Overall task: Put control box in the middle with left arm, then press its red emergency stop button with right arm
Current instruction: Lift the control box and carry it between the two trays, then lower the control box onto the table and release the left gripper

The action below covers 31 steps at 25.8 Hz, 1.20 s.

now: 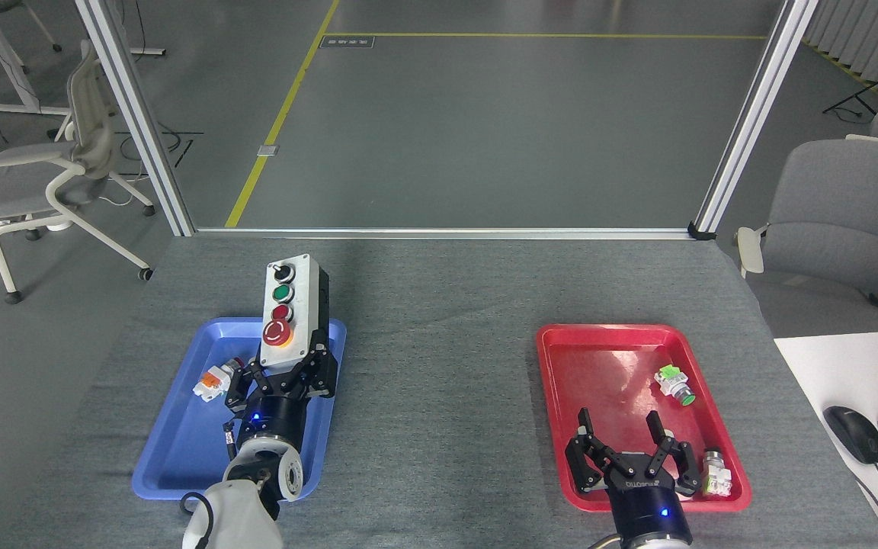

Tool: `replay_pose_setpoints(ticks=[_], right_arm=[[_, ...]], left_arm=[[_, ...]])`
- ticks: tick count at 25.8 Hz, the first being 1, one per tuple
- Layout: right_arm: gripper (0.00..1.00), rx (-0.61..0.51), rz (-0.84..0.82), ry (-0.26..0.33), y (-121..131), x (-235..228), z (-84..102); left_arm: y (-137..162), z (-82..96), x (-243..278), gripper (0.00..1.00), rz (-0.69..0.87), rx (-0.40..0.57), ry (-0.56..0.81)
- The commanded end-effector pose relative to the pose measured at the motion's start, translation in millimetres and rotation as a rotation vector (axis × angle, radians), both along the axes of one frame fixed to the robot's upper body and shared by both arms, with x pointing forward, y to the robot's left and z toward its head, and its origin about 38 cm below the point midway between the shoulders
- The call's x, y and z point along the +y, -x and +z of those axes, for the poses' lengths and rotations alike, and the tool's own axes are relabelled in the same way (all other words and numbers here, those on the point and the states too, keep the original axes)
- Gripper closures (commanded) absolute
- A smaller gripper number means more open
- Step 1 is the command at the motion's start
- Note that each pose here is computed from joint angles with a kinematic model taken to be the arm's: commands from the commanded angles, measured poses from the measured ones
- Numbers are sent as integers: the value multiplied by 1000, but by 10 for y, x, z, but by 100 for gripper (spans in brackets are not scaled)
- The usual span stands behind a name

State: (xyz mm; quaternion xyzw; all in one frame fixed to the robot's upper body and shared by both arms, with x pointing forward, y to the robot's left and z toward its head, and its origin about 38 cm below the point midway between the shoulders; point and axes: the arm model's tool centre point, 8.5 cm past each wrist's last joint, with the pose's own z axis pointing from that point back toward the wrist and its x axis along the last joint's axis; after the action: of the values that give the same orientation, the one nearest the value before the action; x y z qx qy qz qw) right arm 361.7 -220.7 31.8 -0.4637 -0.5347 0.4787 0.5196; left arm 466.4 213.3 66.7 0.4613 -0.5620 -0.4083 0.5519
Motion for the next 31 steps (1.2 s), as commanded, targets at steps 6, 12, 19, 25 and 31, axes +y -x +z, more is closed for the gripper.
replay_pose_setpoints(ticks=[6, 12, 19, 25, 31], right_arm=[[4, 6, 2, -5, 22, 27, -19], [4, -2, 17, 20, 34, 125, -9], [4, -4, 11, 20, 27, 101, -2], [4, -4, 12, 17, 28, 121, -2], [3, -6, 13, 18, 22, 122, 3]], left_arm=[[242, -19, -1094, 100, -135, 15, 16], [469, -302, -1668, 100, -276, 85, -99], [532, -602, -1862, 100, -357, 155, -224], [535, -701, -1895, 100, -383, 184, -273], [450, -709, -1851, 100, -376, 198, -297]])
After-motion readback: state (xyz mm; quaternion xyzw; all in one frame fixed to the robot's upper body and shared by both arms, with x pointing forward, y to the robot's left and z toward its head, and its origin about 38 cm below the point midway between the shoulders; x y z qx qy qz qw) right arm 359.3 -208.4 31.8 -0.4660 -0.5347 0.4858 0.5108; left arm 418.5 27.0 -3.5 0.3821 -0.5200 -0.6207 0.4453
